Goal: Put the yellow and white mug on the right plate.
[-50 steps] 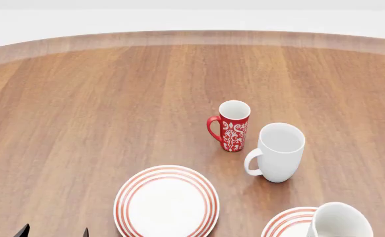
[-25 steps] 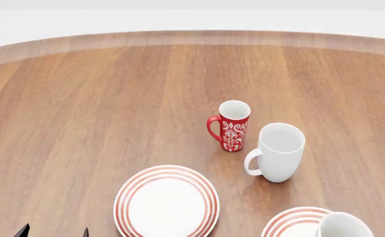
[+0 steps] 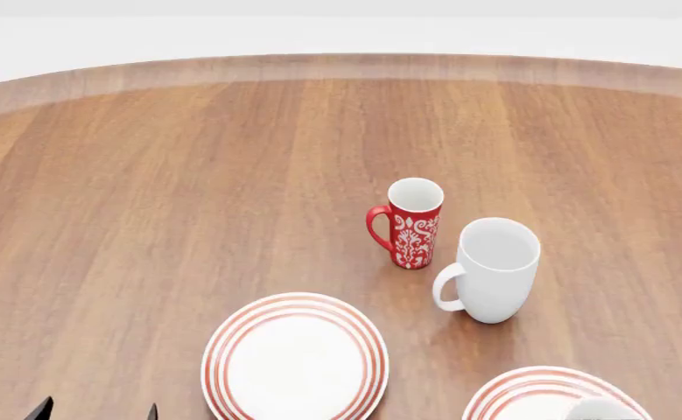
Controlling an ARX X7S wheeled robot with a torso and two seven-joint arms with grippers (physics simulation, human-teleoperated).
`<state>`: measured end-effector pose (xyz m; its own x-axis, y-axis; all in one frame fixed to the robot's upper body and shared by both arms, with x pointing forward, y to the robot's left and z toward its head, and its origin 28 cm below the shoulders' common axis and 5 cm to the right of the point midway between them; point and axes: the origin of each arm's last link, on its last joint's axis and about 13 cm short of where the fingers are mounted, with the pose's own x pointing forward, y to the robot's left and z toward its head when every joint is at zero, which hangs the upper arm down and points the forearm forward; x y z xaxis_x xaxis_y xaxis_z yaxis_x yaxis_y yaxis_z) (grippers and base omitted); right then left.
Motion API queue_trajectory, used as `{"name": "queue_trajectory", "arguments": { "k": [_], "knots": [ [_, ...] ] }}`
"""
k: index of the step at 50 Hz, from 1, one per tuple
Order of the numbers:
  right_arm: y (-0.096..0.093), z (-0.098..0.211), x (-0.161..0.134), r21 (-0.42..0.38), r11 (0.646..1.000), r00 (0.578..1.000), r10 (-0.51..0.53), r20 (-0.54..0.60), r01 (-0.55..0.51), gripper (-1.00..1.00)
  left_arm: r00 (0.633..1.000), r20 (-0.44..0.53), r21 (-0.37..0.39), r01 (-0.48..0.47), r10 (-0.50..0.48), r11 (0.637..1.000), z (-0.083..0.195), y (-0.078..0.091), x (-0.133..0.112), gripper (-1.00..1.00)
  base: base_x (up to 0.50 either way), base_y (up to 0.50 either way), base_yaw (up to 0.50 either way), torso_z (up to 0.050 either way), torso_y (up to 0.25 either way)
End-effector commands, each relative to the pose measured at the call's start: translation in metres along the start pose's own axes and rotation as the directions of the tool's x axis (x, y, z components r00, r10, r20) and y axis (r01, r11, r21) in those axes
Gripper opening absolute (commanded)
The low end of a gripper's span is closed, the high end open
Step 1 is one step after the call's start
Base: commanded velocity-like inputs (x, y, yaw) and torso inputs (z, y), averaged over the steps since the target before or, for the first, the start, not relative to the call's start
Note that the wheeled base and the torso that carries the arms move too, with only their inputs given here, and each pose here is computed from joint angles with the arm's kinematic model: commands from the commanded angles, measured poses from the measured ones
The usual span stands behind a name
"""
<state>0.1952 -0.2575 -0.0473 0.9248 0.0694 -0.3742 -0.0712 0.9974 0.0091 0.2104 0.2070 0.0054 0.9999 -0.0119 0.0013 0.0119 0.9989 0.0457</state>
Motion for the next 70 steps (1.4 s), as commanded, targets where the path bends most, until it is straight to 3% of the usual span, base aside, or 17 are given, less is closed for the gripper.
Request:
{"name": "queue_trajectory", "arguments": {
  "k": [1,12,13,42,70],
  "knots": [
    [-0.001,-0.001,0.001,-0.009,1.0,1.0,-0.015,-0.002,0.015,-1.0,1.0,0.001,0.0,0.0,0.0,1.0,0.0,0.0,0.0,1.0,0.0,0.0,0.0,0.0,0.0],
    [-0.001,-0.001,0.001,-0.015,1.0,1.0,-0.027,0.002,0.027,-1.0,1.0,0.001,0.001,0.001,-0.001,1.0,0.0,0.0,0.0,1.0,0.0,0.0,0.0,0.0,0.0],
    [-0.001,-0.002,0.001,-0.015,0.999,1.0,-0.029,0.0,0.029,1.0,1.0,0.0,0.001,0.001,-0.001,1.0,0.0,0.0,0.0,1.0,0.0,0.0,0.0,0.0,0.0],
    [0.003,0.003,-0.006,-0.05,0.998,1.0,-0.023,0.009,0.023,1.0,1.0,0.003,-0.003,0.0,0.0,1.0,0.001,0.0,0.0,1.0,0.0,0.0,0.0,0.0,0.0],
    [0.005,0.023,-0.048,-0.108,0.991,0.99,-0.061,0.127,0.075,1.0,1.0,0.002,0.001,0.003,-0.003,1.0,0.0,-0.001,-0.001,1.0,0.0,0.0,0.0,0.0,0.0]
  ]
}}
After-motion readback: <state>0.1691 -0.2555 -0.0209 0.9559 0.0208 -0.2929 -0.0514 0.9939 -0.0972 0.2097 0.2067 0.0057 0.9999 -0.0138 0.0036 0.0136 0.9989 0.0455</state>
